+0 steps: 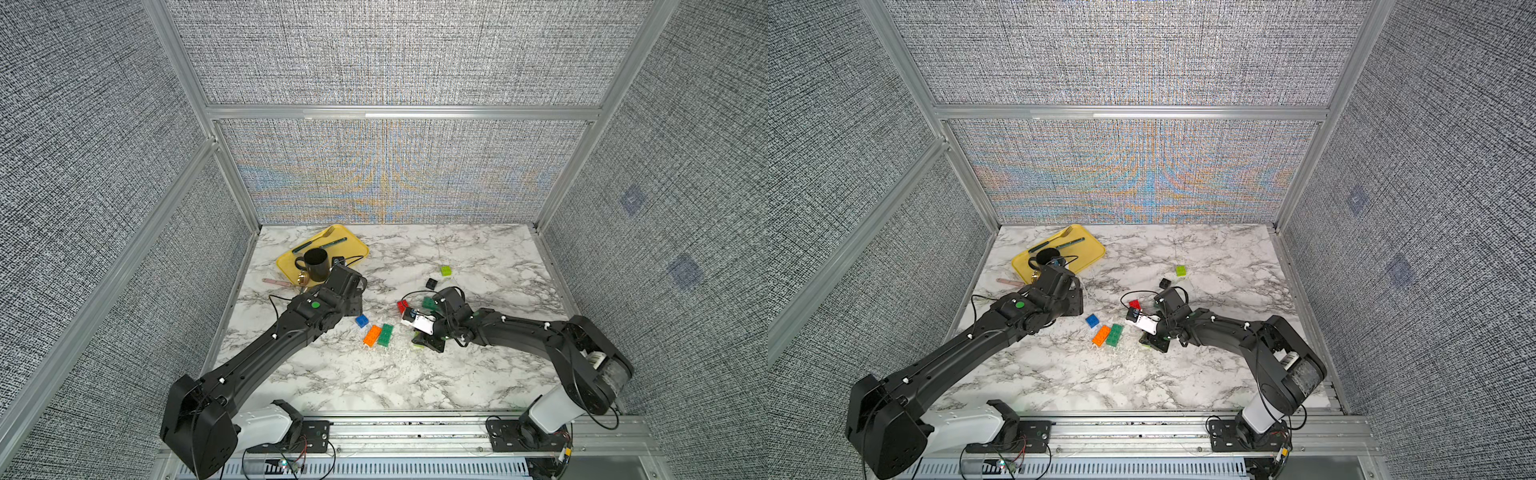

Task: Assemble a carrot with lego
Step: Assemble the lego brick with the lego brick.

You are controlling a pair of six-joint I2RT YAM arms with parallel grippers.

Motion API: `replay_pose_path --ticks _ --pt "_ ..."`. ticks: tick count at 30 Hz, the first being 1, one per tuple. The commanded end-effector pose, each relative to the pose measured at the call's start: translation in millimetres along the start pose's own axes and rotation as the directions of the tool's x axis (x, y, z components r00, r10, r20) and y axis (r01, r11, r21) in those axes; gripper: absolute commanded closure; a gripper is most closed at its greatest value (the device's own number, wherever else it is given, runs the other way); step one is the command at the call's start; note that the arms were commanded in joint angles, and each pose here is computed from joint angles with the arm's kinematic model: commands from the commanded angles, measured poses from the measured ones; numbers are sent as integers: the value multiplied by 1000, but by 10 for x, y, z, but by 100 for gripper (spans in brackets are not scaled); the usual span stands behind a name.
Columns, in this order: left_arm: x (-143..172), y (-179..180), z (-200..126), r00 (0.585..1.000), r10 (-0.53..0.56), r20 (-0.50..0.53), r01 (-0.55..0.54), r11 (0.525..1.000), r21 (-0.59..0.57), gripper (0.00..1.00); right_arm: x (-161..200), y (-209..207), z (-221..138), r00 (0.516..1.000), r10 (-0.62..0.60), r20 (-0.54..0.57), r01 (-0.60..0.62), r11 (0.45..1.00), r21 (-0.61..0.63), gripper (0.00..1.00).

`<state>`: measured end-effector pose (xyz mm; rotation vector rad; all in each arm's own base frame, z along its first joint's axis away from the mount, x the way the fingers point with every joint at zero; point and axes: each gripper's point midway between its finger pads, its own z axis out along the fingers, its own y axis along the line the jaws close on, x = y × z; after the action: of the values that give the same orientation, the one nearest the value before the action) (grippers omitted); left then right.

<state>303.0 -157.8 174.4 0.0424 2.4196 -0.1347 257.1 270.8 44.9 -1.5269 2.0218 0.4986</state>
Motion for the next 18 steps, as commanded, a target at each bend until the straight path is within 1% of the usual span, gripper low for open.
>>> replay_pose_path --ticks 1,3,5,13,18 --pt "-36 -57 13 1000 12 -1 -12 1000 21 34 102 37 -58 999 8 -33 -8 1000 -5 66" --pt "-23 -65 27 1000 13 -7 -13 1000 24 34 96 34 -84 1000 1 -22 -1 1000 -4 65" --pt "-17 -68 43 1000 16 -10 -15 1000 24 34 134 31 -65 999 6 -34 -6 1000 -9 64" --pt "-42 -79 39 1000 24 -4 -23 999 26 34 378 38 11 992 39 -117 -39 999 -1 63" --pt "-64 -130 67 999 33 -13 -33 999 38 34 371 56 -17 994 51 -99 -50 999 8 63"
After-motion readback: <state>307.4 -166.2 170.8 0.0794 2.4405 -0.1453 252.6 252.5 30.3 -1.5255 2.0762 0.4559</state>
